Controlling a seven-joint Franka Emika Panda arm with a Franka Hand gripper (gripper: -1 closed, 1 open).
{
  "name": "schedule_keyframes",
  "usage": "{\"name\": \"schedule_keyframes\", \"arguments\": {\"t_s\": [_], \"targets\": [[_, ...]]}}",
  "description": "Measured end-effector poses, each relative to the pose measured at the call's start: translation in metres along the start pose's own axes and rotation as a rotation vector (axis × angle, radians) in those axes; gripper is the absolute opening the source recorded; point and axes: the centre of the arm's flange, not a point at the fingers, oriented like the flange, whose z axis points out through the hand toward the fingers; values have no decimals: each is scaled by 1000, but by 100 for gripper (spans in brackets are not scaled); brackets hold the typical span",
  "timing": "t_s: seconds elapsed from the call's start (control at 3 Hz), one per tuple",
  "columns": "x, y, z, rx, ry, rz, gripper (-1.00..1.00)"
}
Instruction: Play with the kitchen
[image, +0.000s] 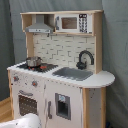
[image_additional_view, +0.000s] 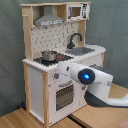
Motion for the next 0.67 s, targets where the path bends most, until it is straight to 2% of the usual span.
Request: {"name": "schedule_keyframes", "arguments": {"t_s": [0.67], "targets": [[-5, -20, 3, -48, 30, -35, 100]]}}
